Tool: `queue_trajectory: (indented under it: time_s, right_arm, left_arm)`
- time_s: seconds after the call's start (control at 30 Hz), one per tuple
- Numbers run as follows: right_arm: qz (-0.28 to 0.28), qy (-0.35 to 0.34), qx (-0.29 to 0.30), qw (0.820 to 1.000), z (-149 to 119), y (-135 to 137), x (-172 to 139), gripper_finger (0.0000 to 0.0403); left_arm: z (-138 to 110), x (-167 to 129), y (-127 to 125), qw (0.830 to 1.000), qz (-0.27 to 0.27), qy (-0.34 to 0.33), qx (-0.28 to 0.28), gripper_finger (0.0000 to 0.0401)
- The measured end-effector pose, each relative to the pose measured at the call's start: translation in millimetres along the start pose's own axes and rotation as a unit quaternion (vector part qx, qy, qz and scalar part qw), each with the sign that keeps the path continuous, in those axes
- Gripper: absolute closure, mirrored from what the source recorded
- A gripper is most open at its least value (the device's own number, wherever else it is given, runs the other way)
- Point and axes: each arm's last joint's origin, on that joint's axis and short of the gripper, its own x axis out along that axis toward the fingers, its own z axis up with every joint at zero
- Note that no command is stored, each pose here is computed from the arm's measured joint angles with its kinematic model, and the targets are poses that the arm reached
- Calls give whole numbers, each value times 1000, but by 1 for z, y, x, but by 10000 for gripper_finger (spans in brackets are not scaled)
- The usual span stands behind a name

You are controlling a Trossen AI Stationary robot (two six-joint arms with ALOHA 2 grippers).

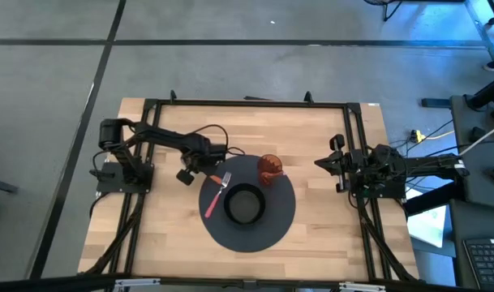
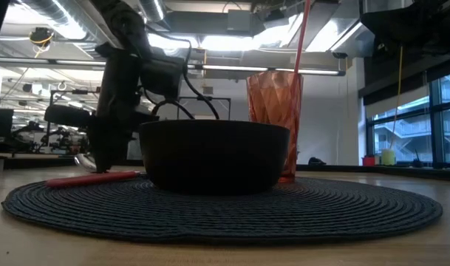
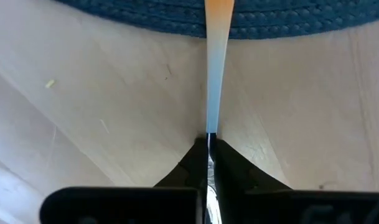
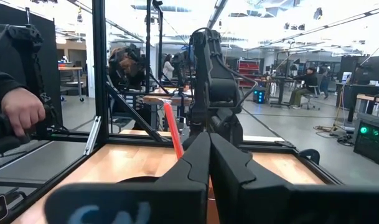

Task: Pick & Place Utensil
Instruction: Put the orange spoon into the black bowl

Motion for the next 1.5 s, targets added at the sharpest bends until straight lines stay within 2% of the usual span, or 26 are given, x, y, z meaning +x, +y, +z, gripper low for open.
queue_trajectory:
  time_s: [0.1,0.5,0.6,0.7,0.9,1.17,1.37,1.5]
  right_arm:
    - [0,0,0,1000,0,0,0,393]
    - [0,-1,0,1000,0,0,0,393]
    - [0,-1,-2,1000,0,0,0,393]
    - [0,-1,-2,1000,0,0,0,393]
    - [0,-1,6,1000,0,0,0,393]
    - [0,-6,13,1000,1,0,0,393]
    - [-1,-8,21,1000,2,0,0,393]
    - [-1,-10,23,1000,2,0,0,393]
  left_arm:
    - [-3,-8,-4,1000,-7,-20,-8,396]
    - [-17,-50,-9,993,56,-86,-59,397]
    - [-20,-62,-10,987,78,-125,-66,397]
    - [-20,-78,-12,974,104,-187,-73,397]
    - [-15,-109,-18,934,134,-323,-71,398]
    - [2,-134,-31,877,95,-468,-39,398]
    - [23,-155,-39,809,98,-580,-5,398]
    - [32,-166,-39,767,108,-632,-14,398]
